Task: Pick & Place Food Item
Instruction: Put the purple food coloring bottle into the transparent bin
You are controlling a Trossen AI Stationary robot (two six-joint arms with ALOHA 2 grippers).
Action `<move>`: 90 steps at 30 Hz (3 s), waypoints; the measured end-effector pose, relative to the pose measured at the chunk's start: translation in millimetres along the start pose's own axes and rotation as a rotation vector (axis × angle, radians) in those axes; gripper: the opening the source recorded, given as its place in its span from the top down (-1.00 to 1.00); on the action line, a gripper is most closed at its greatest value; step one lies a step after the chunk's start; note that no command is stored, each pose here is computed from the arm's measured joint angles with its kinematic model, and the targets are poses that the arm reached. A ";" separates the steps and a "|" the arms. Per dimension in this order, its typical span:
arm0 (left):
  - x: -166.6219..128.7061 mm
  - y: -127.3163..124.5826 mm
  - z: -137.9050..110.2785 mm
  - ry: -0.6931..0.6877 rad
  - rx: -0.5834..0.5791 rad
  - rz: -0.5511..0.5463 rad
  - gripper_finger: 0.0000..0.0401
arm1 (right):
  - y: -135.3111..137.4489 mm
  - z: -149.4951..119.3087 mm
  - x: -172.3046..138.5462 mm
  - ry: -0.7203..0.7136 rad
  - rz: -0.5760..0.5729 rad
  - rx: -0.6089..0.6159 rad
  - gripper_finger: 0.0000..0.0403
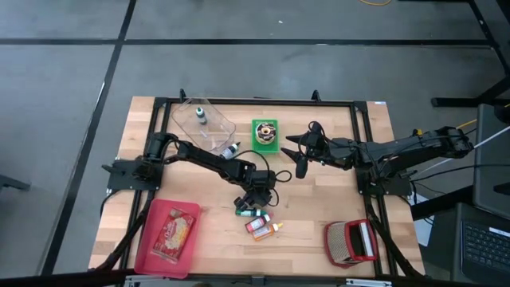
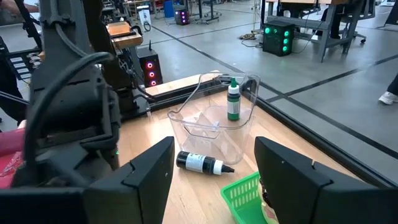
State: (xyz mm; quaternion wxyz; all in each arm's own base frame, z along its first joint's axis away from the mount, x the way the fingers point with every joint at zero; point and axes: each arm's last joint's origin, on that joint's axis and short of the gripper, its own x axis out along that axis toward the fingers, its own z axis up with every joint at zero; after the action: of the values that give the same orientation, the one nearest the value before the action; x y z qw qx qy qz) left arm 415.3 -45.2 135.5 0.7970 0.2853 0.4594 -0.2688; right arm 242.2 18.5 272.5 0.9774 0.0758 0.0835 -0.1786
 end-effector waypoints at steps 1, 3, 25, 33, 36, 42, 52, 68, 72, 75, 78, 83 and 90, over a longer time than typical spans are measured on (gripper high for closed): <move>-0.8 0.3 1.6 0.008 0.012 0.010 0.15 | 0.0 0.0 0.0 0.000 0.000 0.000 -0.12; -2.3 -0.7 6.3 0.029 0.038 0.027 0.14 | 0.1 0.0 0.0 0.000 0.000 0.000 -0.12; -2.3 -9.3 16.5 0.033 0.065 0.015 0.18 | 0.1 0.0 0.0 0.000 0.000 0.000 -0.12; 5.1 -9.0 13.4 0.051 0.064 -0.002 0.29 | 0.0 0.0 0.0 0.000 0.000 0.000 -0.12; 10.1 -11.2 11.9 0.069 0.077 -0.008 0.37 | 0.0 0.0 0.0 0.000 0.000 0.001 -0.12; 8.5 -12.4 13.1 0.095 0.094 0.027 0.44 | 0.1 -0.1 0.0 0.001 0.000 0.000 -0.12; -39.2 12.7 17.7 -0.054 -0.020 0.106 0.44 | 0.0 -0.4 0.0 0.004 0.000 -0.002 -0.12; -123.4 20.0 -31.8 -0.318 -0.223 0.170 0.44 | 0.5 -0.8 0.0 0.010 0.017 -0.022 -0.12; -142.4 10.6 -50.9 -0.431 -0.249 0.274 0.44 | 0.4 -0.8 0.0 0.010 0.016 -0.022 -0.12; -159.1 4.5 -67.1 -0.538 -0.276 0.382 0.44 | 0.5 -0.4 -0.1 0.007 0.017 -0.020 -0.12; -172.6 -1.3 -84.4 -0.634 -0.291 0.488 0.44 | 0.4 -0.4 0.0 0.006 0.016 -0.019 -0.12; -193.8 -6.0 -113.2 -0.758 -0.329 0.680 0.44 | 0.5 -0.1 0.0 0.003 0.015 -0.018 -0.12; -199.0 -10.7 -153.8 -0.853 -0.408 0.838 0.44 | 0.5 -0.1 -0.1 0.003 0.015 -0.017 -0.12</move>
State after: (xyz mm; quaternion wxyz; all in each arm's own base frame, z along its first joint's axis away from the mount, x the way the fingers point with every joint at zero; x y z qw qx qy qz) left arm 232.6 88.3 245.7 0.9861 0.1508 -0.0075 0.0691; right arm 242.3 19.0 272.5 0.9792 0.0683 0.0860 -0.1703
